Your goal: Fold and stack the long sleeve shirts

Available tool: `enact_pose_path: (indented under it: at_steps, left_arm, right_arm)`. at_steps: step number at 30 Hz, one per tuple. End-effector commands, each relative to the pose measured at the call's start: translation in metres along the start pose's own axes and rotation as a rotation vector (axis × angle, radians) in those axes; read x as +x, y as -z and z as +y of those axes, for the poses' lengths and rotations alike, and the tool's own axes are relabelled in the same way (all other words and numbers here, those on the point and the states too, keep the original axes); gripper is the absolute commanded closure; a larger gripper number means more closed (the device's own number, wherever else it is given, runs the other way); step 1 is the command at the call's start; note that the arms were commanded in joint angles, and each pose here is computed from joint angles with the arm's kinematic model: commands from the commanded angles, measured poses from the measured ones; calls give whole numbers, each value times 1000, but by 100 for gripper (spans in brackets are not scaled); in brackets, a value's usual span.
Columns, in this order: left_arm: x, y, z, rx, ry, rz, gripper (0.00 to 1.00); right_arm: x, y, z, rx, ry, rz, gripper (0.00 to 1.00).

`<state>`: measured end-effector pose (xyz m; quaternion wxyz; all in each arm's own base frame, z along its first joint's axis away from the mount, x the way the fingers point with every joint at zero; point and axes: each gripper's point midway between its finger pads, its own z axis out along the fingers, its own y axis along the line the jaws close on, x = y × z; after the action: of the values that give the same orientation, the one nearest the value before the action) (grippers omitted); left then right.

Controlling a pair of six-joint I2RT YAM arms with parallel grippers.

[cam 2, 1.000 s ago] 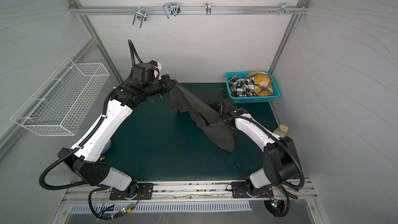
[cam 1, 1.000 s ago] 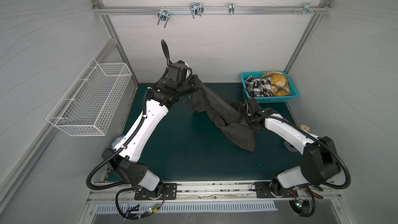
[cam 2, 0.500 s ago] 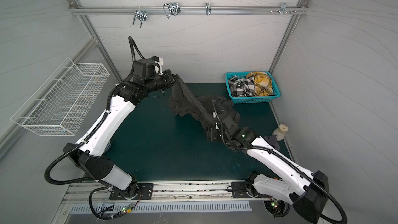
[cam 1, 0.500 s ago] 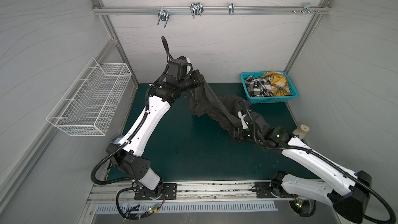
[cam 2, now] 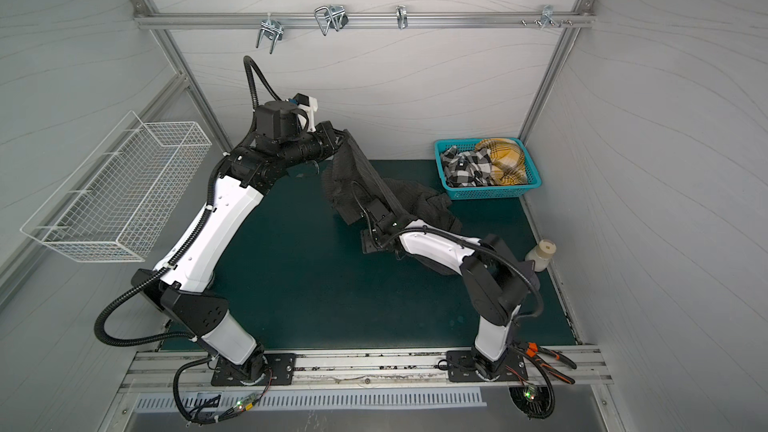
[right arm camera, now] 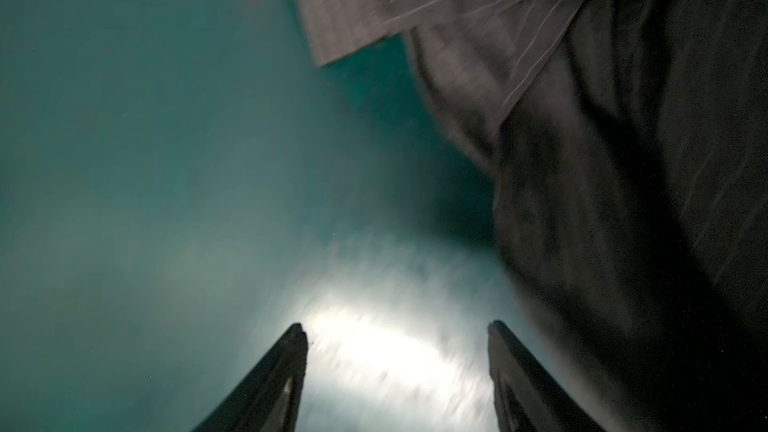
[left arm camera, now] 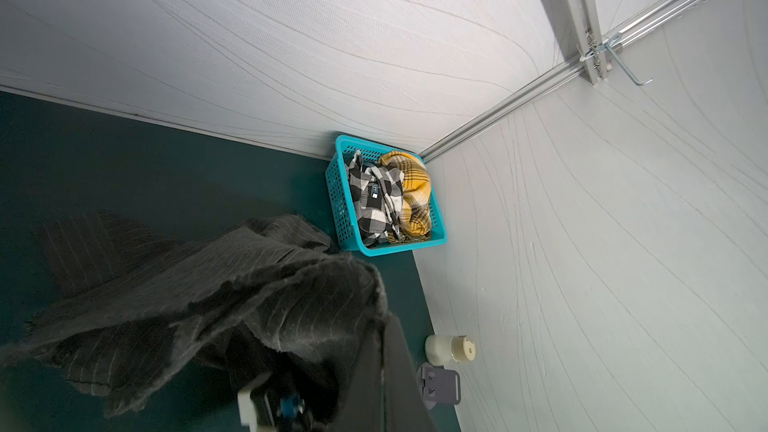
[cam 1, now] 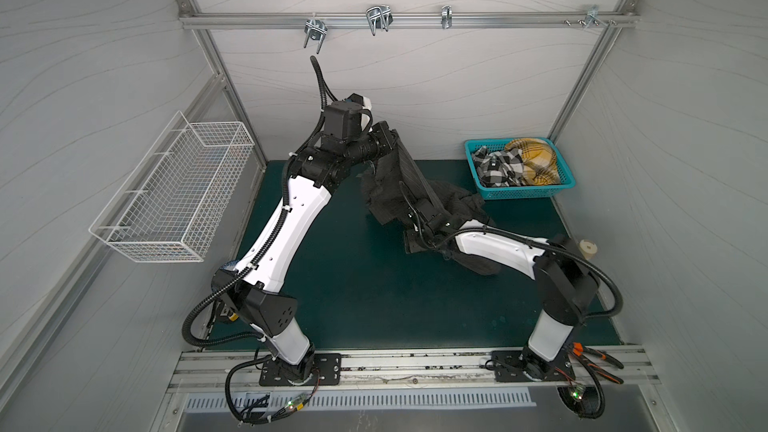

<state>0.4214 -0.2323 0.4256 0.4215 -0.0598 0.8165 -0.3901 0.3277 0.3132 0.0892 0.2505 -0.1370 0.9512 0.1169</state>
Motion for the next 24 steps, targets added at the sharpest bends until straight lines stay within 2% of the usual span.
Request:
enact_pose_path:
  at_steps: [1, 5, 12, 15, 20, 24]
  left_arm:
    - [-11, 2, 7, -18, -24, -35, 100]
    - [-4, 1, 19, -28, 3, -24, 100]
    - [4, 2, 39, -65, 12, -19, 100]
    - [4, 2, 49, -90, 11, -24, 100]
    - [3, 0, 58, -123, -20, -43, 100]
    - [2, -2, 65, -149, -31, -57, 100]
  right_arm:
    - [-22, -23, -33, 115, 10, -18, 33]
    - [-22, -57, -40, 171, 54, 56, 38]
    - [-27, -76, -51, 251, 65, 88, 68]
    - [-34, -64, -50, 249, 59, 68, 85]
    - [-38, -26, -35, 221, 100, 25, 100]
    - [-28, 2, -34, 198, 93, 28, 100]
